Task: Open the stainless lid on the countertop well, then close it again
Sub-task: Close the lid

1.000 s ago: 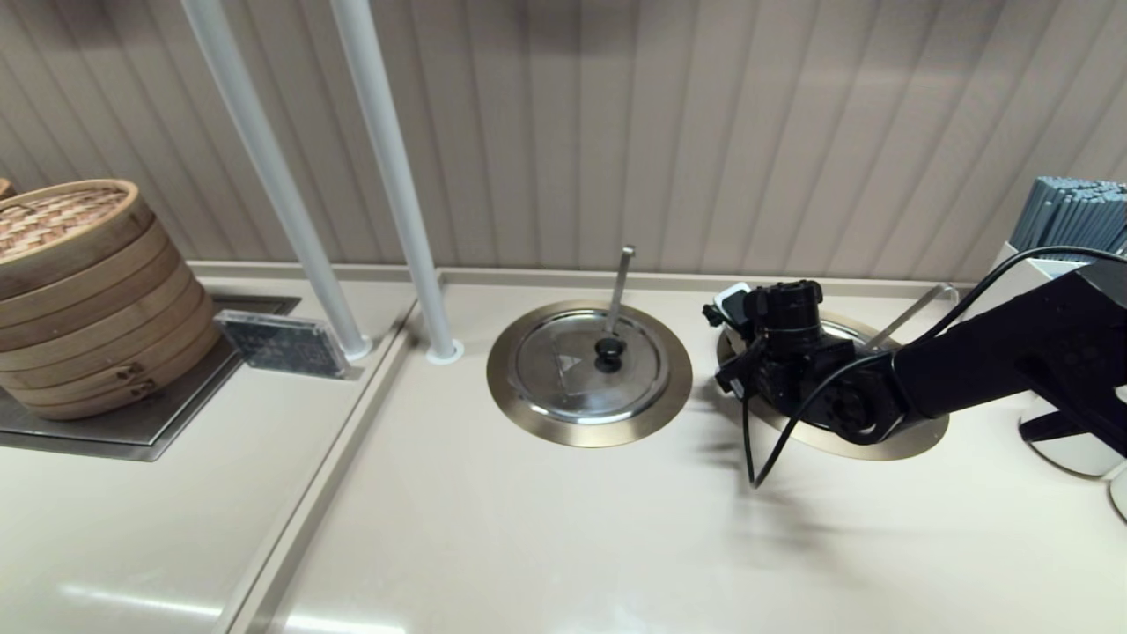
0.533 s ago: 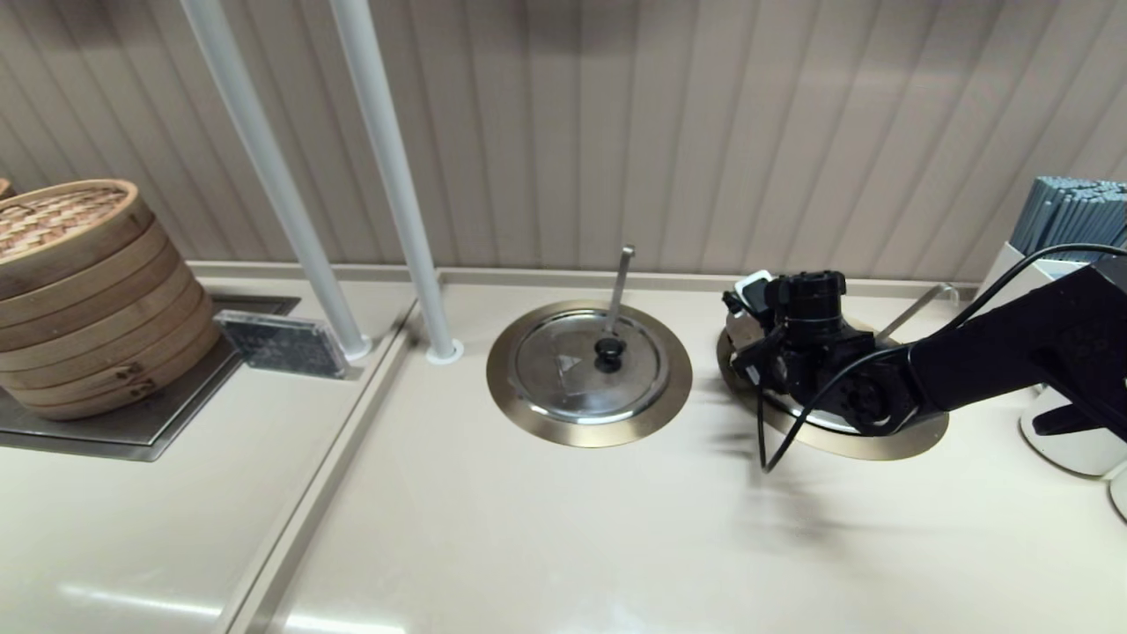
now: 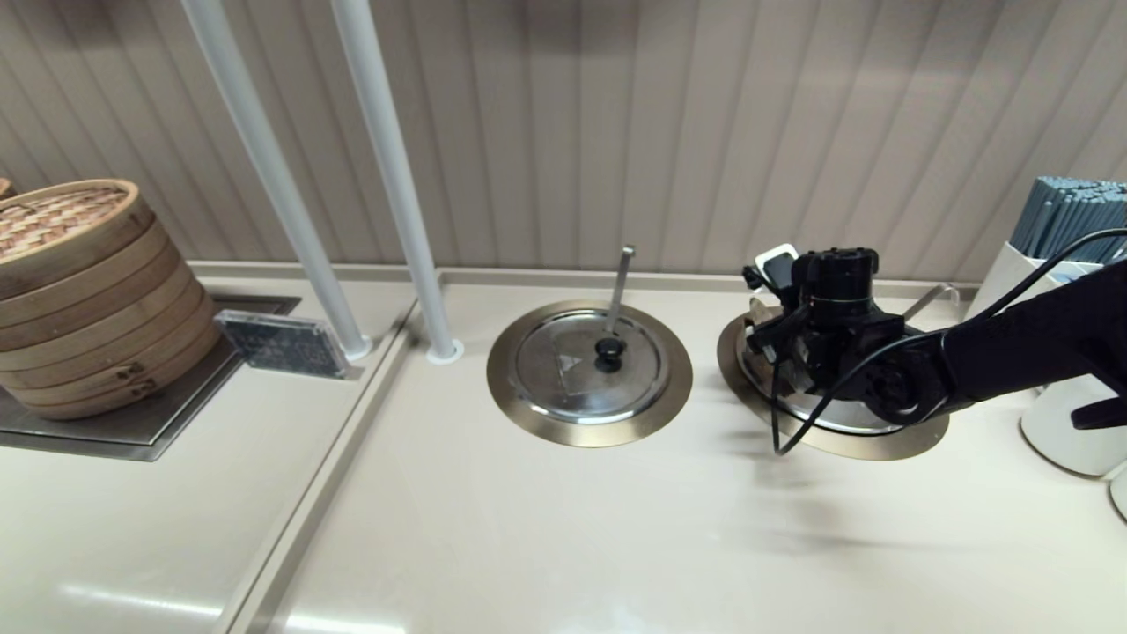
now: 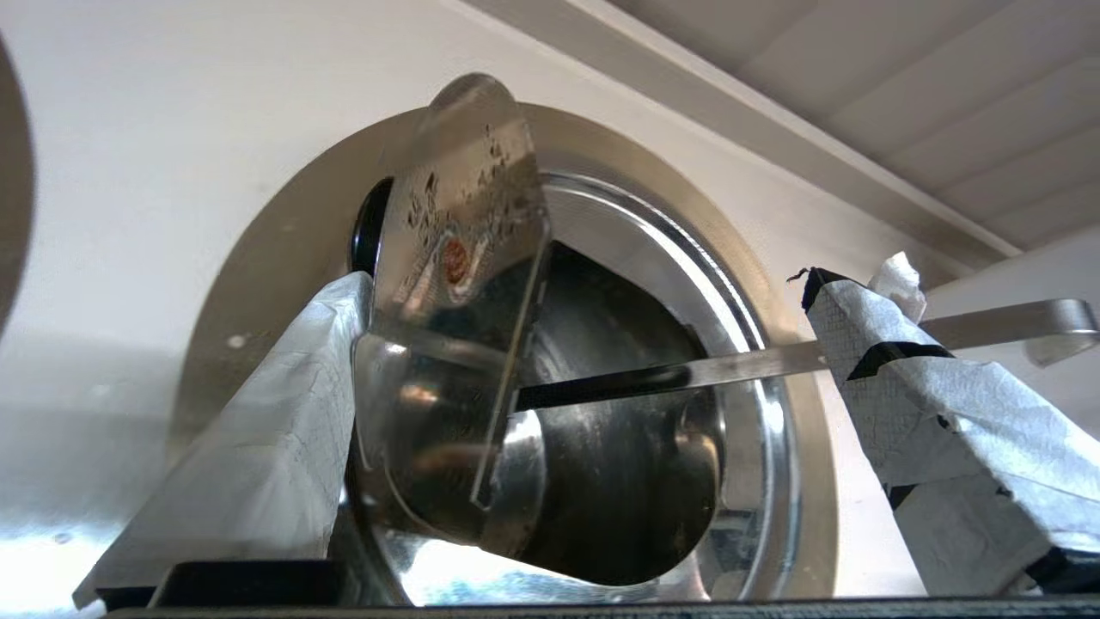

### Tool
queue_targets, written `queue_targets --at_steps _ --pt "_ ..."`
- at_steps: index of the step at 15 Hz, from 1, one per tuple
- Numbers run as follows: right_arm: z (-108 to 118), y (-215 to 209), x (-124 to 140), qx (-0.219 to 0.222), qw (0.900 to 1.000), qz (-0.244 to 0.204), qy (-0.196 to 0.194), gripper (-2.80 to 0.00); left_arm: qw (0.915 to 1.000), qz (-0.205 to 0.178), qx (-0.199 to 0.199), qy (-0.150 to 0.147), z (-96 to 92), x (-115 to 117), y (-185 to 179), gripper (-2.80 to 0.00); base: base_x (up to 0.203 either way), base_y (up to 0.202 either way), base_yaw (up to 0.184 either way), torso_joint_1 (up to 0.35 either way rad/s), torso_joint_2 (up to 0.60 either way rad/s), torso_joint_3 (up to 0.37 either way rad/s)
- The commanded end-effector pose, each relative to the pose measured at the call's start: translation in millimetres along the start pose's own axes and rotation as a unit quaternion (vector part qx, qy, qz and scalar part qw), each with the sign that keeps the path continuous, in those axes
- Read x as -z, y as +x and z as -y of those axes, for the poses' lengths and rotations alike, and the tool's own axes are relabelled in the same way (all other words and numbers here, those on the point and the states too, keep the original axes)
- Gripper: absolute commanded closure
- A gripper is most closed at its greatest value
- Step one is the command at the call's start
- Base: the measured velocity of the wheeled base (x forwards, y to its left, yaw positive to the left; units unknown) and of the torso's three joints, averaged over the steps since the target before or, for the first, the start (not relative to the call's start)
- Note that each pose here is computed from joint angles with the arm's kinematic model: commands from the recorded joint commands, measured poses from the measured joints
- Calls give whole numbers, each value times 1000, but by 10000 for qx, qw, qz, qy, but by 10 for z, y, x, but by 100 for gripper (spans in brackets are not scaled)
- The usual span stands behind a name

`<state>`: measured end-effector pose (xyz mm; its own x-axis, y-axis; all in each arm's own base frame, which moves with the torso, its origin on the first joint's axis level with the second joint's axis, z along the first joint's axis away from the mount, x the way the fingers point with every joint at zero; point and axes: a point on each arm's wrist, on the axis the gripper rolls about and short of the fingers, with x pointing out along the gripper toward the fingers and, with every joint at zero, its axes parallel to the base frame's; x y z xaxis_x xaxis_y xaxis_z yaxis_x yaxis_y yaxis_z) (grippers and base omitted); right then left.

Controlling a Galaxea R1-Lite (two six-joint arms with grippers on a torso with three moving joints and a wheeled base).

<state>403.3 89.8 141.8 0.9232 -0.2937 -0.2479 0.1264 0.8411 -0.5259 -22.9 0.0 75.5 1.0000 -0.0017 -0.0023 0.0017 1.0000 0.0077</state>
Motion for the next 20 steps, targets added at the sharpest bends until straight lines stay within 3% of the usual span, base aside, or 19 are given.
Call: queue_targets --at_steps 1,12,17,20 --pt "143 3 4 187 9998 55 91 -280 10000 -6 -1 0 0 2 0 0 0 0 0 0 0 0" --pt "882 -406 542 933 9954 -205 88 -280 10000 -1 -1 0 0 0 0 0 0 0 0 0 0 0" --pt "1078 -594 413 996 9942 176 365 -280 10000 4 -1 0 0 -1 0 0 0 0 0 0 0 0" --pt "1058 -569 452 870 9923 126 870 -280 10000 1 -1 0 0 0 0 0 0 0 0 0 0 0"
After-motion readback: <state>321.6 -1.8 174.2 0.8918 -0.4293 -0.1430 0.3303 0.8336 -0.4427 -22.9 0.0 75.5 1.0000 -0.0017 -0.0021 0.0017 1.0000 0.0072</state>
